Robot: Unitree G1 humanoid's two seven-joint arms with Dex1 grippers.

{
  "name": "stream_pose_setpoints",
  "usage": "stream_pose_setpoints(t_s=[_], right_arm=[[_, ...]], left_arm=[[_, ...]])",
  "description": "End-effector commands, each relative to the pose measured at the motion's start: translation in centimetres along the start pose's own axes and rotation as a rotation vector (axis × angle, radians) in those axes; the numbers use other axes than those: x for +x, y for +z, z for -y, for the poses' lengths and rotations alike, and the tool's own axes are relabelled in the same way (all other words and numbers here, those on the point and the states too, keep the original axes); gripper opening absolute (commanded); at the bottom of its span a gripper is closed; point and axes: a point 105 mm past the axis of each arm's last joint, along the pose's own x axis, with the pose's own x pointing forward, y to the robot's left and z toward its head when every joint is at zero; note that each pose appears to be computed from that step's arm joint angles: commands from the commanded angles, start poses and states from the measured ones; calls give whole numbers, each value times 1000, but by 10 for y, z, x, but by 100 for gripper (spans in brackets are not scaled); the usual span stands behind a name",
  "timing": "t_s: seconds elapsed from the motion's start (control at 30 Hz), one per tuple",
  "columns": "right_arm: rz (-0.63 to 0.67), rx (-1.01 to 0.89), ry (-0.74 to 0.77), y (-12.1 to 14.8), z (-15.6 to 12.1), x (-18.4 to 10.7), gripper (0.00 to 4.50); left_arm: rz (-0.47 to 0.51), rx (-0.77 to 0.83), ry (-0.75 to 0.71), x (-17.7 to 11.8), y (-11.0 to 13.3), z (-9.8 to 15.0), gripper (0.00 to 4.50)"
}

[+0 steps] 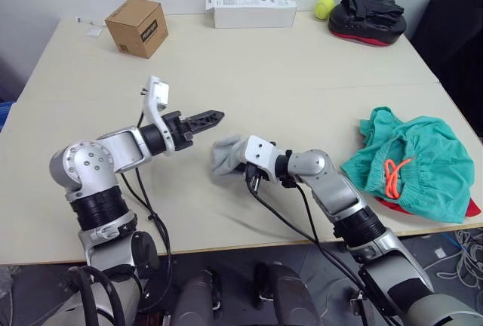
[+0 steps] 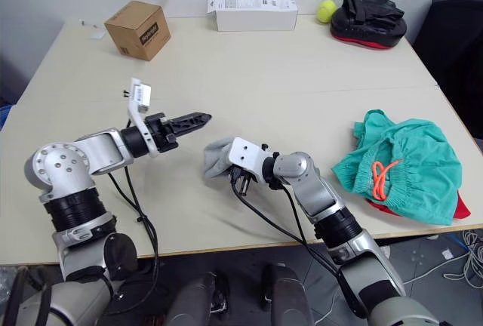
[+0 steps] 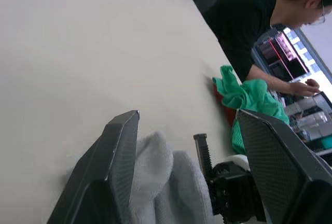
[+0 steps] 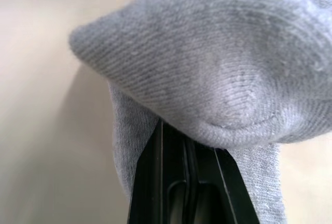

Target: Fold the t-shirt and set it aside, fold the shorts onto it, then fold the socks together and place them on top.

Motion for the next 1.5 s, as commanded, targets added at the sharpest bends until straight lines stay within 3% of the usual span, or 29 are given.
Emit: stream_pose_setpoints(t_s=[0.03, 0.07, 0.17, 0.4, 0.43, 0.77, 0.9, 1.13, 1.33, 1.5], right_arm=[[-30, 6, -4, -7, 2, -3, 0], [-30, 6, -4, -7, 2, -4, 0], [-31, 5, -3, -7, 2, -4, 0], [-30, 3, -5, -6, 4, -5, 0], [-31, 3, -6, -6, 4, -5, 0], [-37, 9, -7, -10, 2, -5, 0], [-37, 9, -5, -10, 1, -3, 0], [-37, 6, -13, -9, 2, -8, 0], [-39, 9, -66, -8, 11, -29, 0], [-56, 14, -128, -3, 31, -71, 0]], left_arm=[[68, 64, 60, -14, 13, -6, 315], [55, 87, 97, -16, 10, -12, 315], [-55, 237, 159, -15, -12, -24, 252], [-199, 415, 100, 2, -46, -21, 17], [-197, 414, 85, 5, -46, -17, 4], [-205, 489, -18, 12, -40, 5, 4], [-288, 542, -72, 26, -59, 14, 4], [-419, 623, -77, 42, -89, 4, 4], [-421, 651, -62, 38, -82, -2, 4], [-424, 657, -68, 44, -84, -2, 4]])
